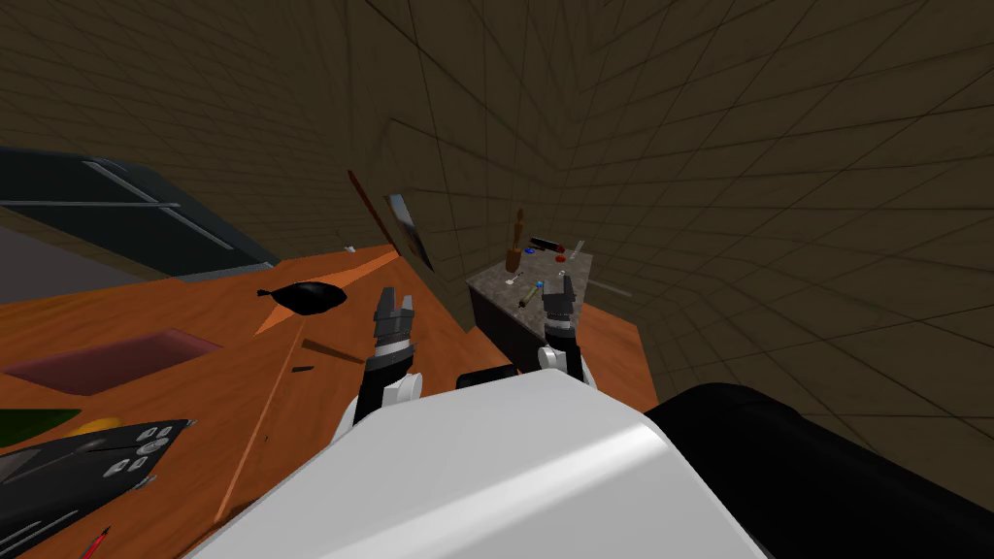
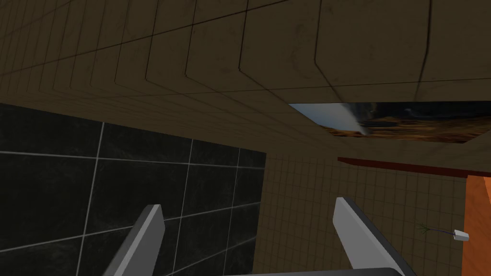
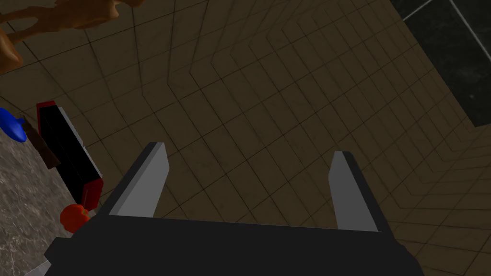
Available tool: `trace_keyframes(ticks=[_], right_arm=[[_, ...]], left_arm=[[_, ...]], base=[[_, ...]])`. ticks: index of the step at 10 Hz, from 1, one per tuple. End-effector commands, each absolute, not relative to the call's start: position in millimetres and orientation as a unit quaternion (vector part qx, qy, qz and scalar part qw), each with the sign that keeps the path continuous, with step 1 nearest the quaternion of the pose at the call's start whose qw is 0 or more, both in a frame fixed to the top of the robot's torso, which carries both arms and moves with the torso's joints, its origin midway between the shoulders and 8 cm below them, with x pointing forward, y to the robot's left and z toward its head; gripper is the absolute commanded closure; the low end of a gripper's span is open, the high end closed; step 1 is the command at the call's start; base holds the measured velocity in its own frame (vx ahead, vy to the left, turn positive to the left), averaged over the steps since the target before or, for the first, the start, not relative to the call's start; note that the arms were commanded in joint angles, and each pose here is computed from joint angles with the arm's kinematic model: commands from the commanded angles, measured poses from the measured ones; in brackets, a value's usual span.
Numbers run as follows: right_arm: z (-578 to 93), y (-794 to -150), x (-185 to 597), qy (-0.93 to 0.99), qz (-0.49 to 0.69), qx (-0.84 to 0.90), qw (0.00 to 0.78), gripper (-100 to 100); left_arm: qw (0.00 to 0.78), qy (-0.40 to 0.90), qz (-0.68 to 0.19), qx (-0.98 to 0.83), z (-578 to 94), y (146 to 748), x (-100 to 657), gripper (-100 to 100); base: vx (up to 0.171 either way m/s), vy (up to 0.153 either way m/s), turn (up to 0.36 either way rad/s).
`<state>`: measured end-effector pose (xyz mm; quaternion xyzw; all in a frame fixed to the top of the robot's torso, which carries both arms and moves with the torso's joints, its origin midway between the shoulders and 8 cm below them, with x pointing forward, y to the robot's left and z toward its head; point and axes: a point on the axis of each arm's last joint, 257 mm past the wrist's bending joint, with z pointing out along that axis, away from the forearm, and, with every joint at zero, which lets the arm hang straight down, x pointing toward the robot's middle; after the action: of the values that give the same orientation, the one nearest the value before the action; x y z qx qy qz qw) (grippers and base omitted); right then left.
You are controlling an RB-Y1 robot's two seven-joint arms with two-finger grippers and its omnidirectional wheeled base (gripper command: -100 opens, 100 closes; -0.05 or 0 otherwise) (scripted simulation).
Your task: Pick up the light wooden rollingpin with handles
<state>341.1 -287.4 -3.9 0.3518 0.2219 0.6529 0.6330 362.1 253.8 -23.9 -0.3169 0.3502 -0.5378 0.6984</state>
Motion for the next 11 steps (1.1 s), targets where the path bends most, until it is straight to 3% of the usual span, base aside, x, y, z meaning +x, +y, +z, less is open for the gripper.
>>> trace_keyframes(ticks=[1, 11], right_arm=[[-2, -284, 342, 0.240, 0.651, 0.338, 0.636, -100], [8, -259, 351, 0.402, 0.556, 0.181, 0.705, -100]], left_arm=[[0.698, 0.350, -0.538, -0.317, -24, 254, 362, 0], [0.698, 0.350, -0.538, -0.317, -24, 254, 362, 0]], base=[[-0.018, 0.019, 0.001], [-0.078, 0.069, 0.028]])
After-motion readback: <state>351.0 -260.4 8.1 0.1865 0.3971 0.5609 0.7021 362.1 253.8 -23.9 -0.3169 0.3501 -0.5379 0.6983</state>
